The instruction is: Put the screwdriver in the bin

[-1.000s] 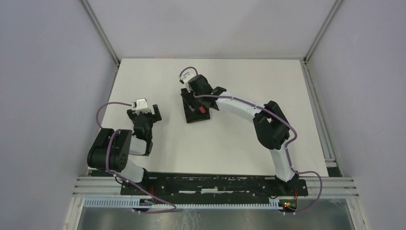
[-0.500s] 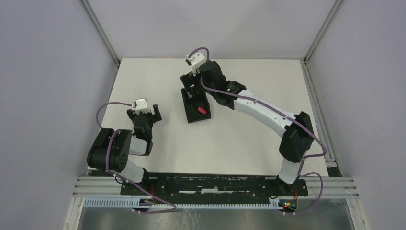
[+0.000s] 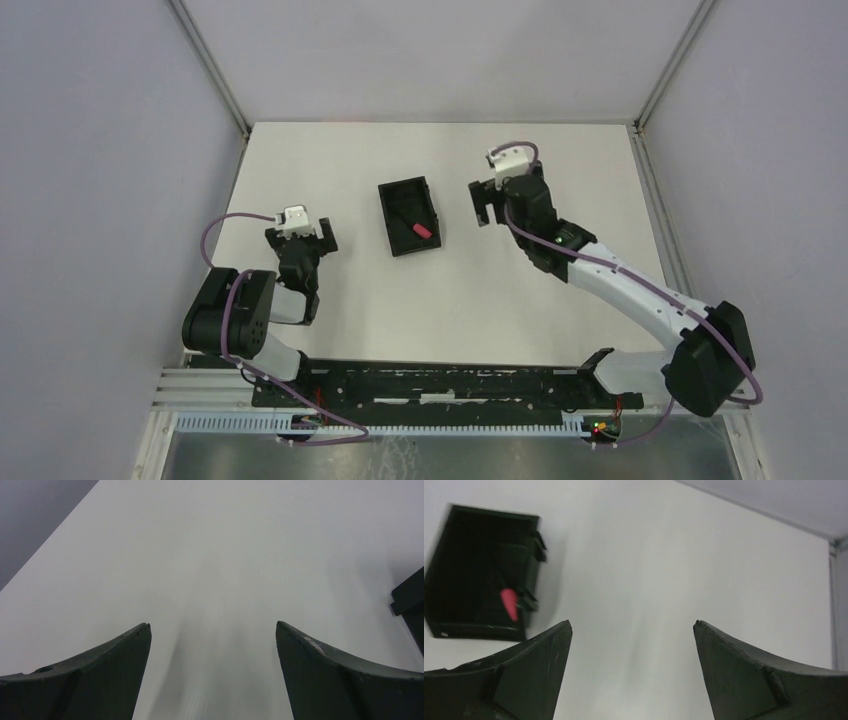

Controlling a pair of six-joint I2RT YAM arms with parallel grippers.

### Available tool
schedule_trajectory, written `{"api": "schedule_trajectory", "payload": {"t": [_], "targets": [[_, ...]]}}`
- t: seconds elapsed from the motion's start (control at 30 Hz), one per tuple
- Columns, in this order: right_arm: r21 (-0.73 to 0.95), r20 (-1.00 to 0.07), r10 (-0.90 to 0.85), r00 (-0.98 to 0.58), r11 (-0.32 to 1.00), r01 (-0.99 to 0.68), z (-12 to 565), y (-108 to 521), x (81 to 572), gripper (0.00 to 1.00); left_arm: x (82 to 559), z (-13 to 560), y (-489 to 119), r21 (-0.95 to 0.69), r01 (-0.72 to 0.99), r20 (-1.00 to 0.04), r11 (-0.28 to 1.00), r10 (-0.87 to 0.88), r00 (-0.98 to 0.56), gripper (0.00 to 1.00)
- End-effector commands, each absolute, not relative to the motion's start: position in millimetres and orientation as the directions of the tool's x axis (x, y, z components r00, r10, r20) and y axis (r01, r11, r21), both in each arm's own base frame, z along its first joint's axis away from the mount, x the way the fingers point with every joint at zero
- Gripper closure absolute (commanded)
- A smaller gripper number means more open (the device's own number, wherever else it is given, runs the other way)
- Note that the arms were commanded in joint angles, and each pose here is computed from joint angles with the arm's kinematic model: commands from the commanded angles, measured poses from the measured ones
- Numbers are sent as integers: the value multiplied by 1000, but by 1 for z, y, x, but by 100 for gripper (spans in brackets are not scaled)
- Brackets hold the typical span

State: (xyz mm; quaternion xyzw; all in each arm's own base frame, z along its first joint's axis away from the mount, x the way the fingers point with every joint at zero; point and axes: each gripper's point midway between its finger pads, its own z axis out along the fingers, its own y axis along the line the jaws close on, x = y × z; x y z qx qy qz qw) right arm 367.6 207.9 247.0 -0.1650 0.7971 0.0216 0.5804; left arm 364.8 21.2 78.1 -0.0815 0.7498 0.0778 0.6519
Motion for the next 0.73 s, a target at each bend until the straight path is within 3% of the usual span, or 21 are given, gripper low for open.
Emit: {"api": "schedule_trajectory", "payload": {"t": [0.0, 0.3, 0.7], "targets": [[-168, -956, -176, -234, 984, -53, 223, 134, 356, 2, 372, 92, 20, -18, -225, -996, 974, -38, -84, 0], [-186, -935, -138, -327, 975, 118, 115, 48, 308, 2, 372, 91, 20, -18, -225, -996, 974, -38, -85, 0], [-160, -947, -111, -303, 977, 141, 108, 41, 305, 2, 373, 92, 20, -19, -225, -996, 974, -39, -84, 0]]}}
